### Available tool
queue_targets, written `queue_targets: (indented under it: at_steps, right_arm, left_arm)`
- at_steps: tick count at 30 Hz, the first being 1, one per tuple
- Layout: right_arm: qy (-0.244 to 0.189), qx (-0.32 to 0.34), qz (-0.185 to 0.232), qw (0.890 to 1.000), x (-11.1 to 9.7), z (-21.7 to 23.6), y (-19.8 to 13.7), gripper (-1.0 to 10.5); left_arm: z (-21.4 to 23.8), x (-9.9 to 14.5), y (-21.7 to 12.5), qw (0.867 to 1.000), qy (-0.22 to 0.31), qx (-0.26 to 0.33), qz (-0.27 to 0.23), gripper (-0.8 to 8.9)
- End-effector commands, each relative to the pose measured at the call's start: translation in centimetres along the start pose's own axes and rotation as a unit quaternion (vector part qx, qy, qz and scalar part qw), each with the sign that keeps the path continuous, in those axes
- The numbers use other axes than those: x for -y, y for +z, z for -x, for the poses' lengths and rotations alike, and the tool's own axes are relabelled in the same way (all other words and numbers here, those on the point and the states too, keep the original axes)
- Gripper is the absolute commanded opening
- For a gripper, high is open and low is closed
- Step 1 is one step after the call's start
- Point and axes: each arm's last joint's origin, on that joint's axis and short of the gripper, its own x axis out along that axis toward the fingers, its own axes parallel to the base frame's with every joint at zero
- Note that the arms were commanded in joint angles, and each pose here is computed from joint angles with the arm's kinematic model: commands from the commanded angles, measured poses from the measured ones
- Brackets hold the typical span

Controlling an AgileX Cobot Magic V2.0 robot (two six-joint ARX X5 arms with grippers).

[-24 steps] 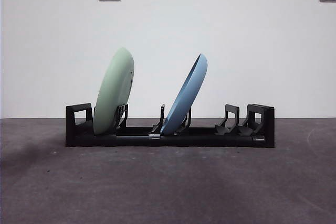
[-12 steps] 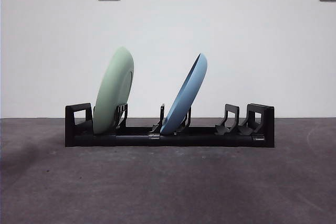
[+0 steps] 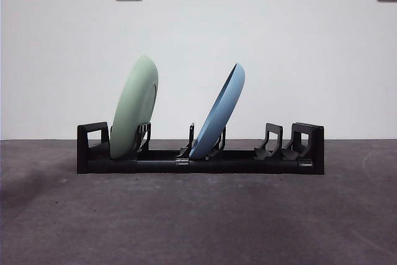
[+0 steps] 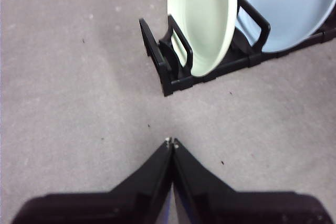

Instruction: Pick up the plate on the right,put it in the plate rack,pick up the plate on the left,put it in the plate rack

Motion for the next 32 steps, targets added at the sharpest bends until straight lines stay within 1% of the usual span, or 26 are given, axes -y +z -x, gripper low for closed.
queue_targets:
  at_steps: [1, 3, 4, 5, 7, 8, 10, 13, 17, 24, 32]
  right_arm:
    - [-0.001, 0.002, -0.004, 1.0, 0.0, -0.1, -0.1, -0.2]
    - [-0.001, 0.001, -0.004, 1.0, 0.0, -0.1, -0.1, -0.2]
    - [-0.001, 0.001, -0.004, 1.0, 0.0, -0.1, -0.1, -0.2]
    - [-0.001, 0.001, -0.004, 1.0, 0.0, -0.1, -0.1, -0.2]
    - [-0.001, 0.001, -0.004, 1.0, 0.0, -0.1, -0.1, -0.2]
    - [-0.001, 0.001, -0.004, 1.0, 0.0, -0.1, -0.1, -0.2]
    - [-0.001, 0.002, -0.004, 1.0, 0.0, -0.1, -0.1, -0.2]
    - [-0.001, 0.001, -0.004, 1.0, 0.0, -0.1, -0.1, -0.2]
    - [-0.001, 0.001, -0.004, 1.0, 0.0, -0.1, -0.1, -0.2]
    - [-0.001, 0.001, -0.004, 1.0, 0.0, -0.1, -0.1, -0.2]
    - [-0.001, 0.001, -0.004, 1.0, 0.0, -0.1, -0.1, -0.2]
  left_arm:
    - [0.5, -0.5, -0.3, 0.997, 0.021, 0.074, 0.022, 0.0]
    - [0.2, -0.8, -1.0, 0.99, 0.037, 0.13, 0.033, -0.01]
    - [-0.1, -1.0, -1.7, 0.985, 0.047, 0.162, 0.04, 0.0]
    - [-0.4, -1.2, -2.4, 0.98, 0.059, 0.182, 0.045, 0.0]
    - [-1.2, -1.4, -4.4, 0.973, 0.076, 0.21, 0.053, -0.01]
    - [-1.6, -1.5, -5.4, 0.972, 0.075, 0.214, 0.053, 0.0]
    - [-2.4, -1.5, -7.5, 0.974, 0.065, 0.209, 0.054, 0.0]
    - [-3.4, -1.5, -9.9, 0.977, 0.067, 0.195, 0.063, 0.0]
    - [-4.4, -1.4, -11.8, 0.977, 0.074, 0.185, 0.072, 0.0]
    - [-5.8, -1.3, -13.7, 0.983, 0.073, 0.15, 0.076, 0.0]
    - [-5.8, -1.3, -13.7, 0.982, 0.072, 0.151, 0.084, 0.0]
